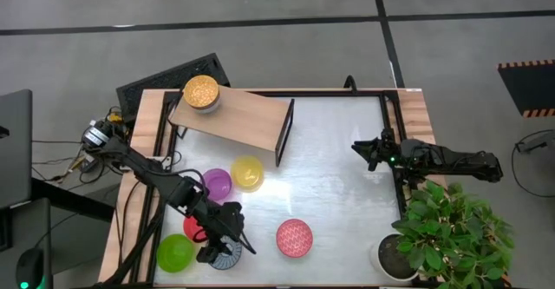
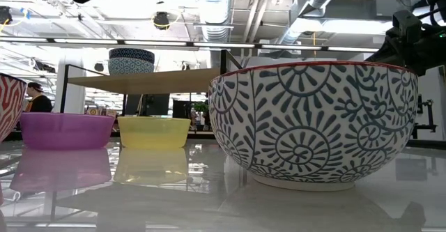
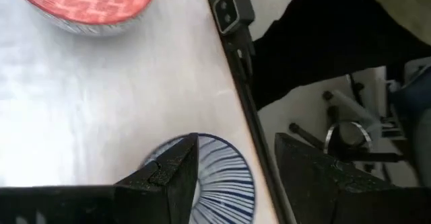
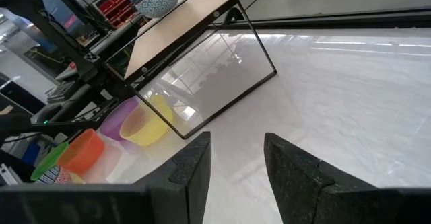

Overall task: Place and stack bowls onto a shelf
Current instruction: Stack the blue patterned bowl on top of the yellow patterned bowl on the shelf

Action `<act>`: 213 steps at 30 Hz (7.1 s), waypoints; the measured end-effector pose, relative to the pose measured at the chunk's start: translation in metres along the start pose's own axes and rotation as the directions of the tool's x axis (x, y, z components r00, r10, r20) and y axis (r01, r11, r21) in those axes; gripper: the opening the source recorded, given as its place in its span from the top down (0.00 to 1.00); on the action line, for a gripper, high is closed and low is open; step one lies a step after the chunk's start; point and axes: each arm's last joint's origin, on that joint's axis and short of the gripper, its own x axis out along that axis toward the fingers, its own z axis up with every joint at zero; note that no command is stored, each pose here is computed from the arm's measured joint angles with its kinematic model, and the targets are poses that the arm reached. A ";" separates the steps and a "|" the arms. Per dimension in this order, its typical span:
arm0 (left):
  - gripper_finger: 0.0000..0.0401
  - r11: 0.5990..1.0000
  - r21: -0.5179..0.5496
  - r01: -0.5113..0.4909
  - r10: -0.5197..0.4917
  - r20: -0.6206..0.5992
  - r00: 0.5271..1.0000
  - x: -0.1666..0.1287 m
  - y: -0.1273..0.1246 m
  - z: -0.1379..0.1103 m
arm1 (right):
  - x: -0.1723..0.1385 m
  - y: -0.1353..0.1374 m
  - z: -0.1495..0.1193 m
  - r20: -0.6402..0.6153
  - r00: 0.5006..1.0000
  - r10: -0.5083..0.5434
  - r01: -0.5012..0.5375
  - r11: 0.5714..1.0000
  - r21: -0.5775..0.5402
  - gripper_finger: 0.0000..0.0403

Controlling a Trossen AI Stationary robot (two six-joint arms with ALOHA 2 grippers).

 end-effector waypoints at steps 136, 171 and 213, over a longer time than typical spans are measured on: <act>0.96 0.916 -0.176 -0.360 0.315 -0.238 0.919 0.043 0.055 -0.053 | 0.000 0.000 0.000 -0.001 1.000 0.001 -0.001 1.000 0.000 0.59; 0.99 0.907 -0.286 -0.310 0.227 -0.288 0.930 0.056 0.064 -0.053 | 0.000 0.000 0.000 -0.002 1.000 0.002 -0.002 1.000 0.001 0.59; 0.99 0.484 -0.725 -0.490 0.600 -0.132 0.789 -0.219 0.097 0.097 | 0.000 -0.001 -0.001 -0.007 1.000 -0.006 0.006 1.000 -0.005 0.59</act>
